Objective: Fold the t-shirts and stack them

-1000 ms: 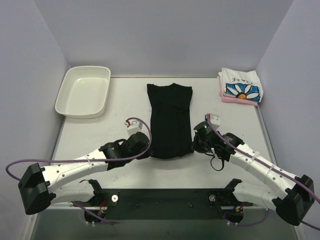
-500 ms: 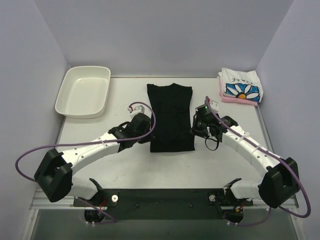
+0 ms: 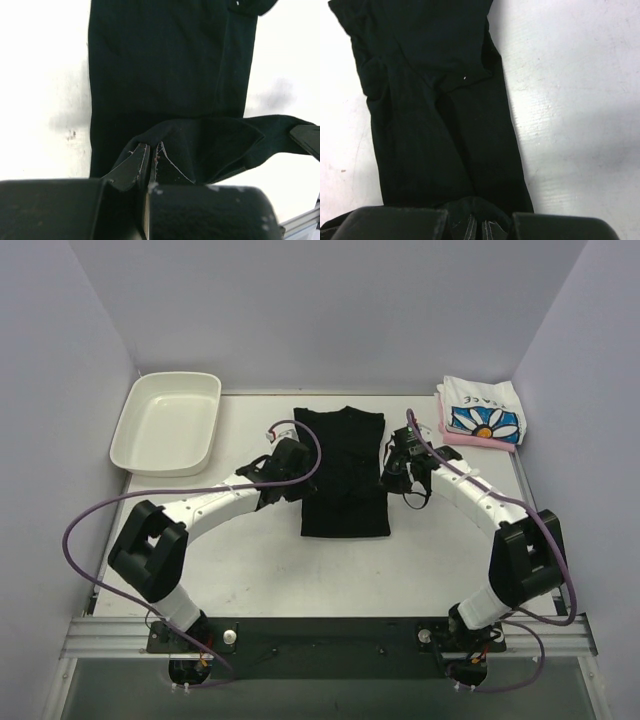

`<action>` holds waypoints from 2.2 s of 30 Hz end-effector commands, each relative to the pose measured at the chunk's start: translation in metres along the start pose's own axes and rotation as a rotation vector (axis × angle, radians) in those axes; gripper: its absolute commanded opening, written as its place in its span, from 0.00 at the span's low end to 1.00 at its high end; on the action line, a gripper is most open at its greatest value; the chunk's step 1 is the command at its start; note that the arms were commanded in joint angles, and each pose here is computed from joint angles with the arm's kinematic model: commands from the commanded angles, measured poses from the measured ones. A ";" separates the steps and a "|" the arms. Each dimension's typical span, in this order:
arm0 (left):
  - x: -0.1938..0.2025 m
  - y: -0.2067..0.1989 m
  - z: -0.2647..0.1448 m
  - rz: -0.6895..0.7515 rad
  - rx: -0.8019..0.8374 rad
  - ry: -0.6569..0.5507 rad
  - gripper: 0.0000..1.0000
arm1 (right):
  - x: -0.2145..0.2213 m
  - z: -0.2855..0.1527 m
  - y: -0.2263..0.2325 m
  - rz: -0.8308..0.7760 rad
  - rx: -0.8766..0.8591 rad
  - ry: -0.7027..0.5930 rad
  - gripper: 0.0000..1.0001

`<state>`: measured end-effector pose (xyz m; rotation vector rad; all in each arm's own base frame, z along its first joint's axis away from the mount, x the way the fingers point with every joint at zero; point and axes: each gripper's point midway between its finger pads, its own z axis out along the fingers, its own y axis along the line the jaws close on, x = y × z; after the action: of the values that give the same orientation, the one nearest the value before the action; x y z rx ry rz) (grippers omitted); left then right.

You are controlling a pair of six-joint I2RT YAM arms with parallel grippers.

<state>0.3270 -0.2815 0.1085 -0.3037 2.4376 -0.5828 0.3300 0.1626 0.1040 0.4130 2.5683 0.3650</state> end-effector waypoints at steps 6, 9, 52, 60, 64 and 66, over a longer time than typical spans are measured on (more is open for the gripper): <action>-0.035 0.000 0.032 -0.037 0.016 -0.025 0.00 | -0.025 0.035 0.004 0.029 -0.007 0.030 0.00; -0.038 0.008 0.045 -0.050 -0.003 -0.020 0.00 | -0.030 0.049 0.002 0.049 0.001 0.041 0.00; 0.064 0.059 -0.032 -0.028 0.054 -0.034 0.95 | 0.066 -0.003 -0.070 -0.091 0.049 -0.078 0.92; 0.079 0.064 -0.018 -0.065 0.102 -0.026 0.95 | 0.083 0.003 -0.078 -0.056 0.024 -0.068 0.91; 0.085 0.068 -0.010 -0.095 0.143 -0.049 0.95 | 0.088 0.005 -0.082 -0.051 0.023 -0.063 0.91; 0.088 0.071 -0.005 -0.102 0.133 -0.042 0.95 | 0.089 0.005 -0.083 -0.053 0.025 -0.061 0.91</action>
<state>0.2464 -0.2407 0.0415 -0.3610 2.3656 -0.7168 0.2360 0.1173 0.0257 0.3428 2.5663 0.2617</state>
